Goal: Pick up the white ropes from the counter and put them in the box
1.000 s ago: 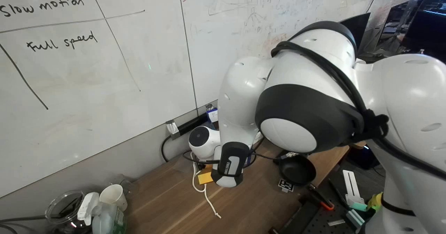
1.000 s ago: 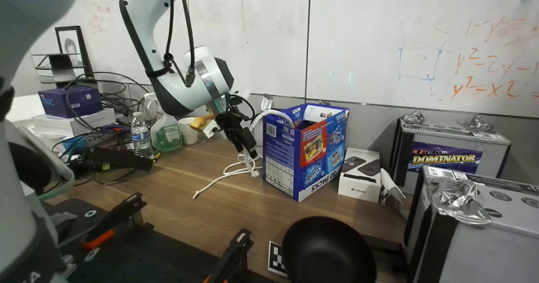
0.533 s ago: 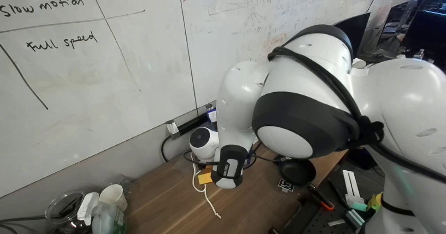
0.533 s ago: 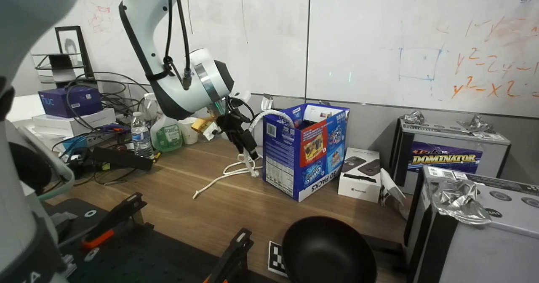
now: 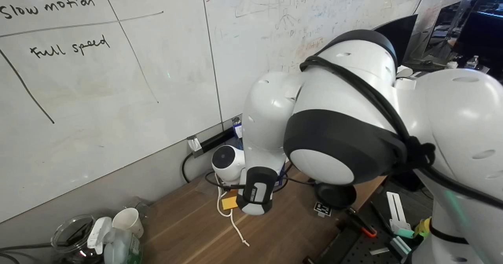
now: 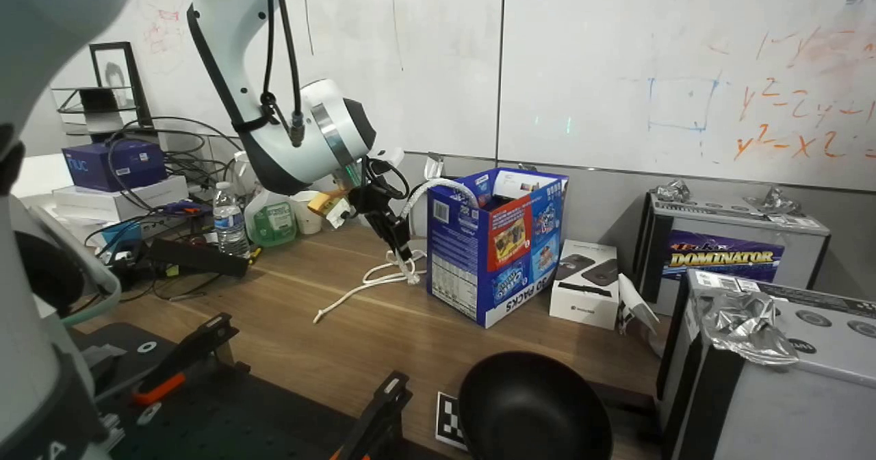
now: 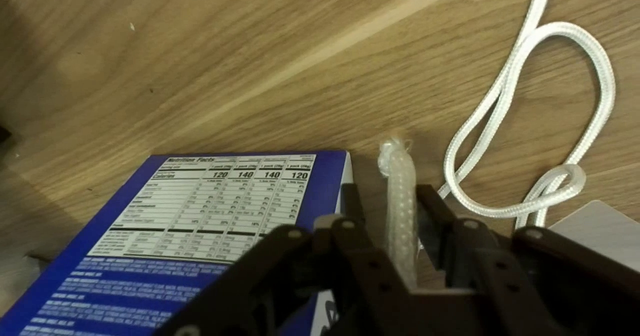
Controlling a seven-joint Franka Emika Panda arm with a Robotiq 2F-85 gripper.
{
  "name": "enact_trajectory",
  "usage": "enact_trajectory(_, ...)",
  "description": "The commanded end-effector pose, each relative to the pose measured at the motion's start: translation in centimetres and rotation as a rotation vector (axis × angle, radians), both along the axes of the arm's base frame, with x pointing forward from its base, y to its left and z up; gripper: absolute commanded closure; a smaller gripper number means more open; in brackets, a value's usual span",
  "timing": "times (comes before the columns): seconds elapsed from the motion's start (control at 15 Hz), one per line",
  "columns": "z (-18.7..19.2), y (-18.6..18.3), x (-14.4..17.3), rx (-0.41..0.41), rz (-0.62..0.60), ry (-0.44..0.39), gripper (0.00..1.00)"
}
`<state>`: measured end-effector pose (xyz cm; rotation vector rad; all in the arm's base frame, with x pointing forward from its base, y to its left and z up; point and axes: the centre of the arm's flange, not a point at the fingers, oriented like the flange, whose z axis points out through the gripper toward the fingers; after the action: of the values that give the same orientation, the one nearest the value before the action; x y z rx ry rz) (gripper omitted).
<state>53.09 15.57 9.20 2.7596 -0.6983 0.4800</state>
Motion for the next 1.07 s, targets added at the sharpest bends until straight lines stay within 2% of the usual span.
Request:
enact_trajectory(0.0,0.0,0.2,0.5,-0.002,0.010,-0.029,0.86)
enact_trajectory(0.13,0.0,0.3,0.5,-0.003,0.011,-0.028,0.90)
enact_trajectory(0.27,0.1,0.3,0.6,-0.001,0.010,-0.029,0.84)
enact_trajectory(0.53,2.1,-0.1,1.4,-0.002,0.001,-0.054,0.84)
enact_trajectory(0.87,8.8,-1.8,4.7,-0.035,-0.019,-0.151,0.85)
enact_trajectory(1.0,12.2,-2.7,6.0,-0.022,-0.025,-0.179,0.84)
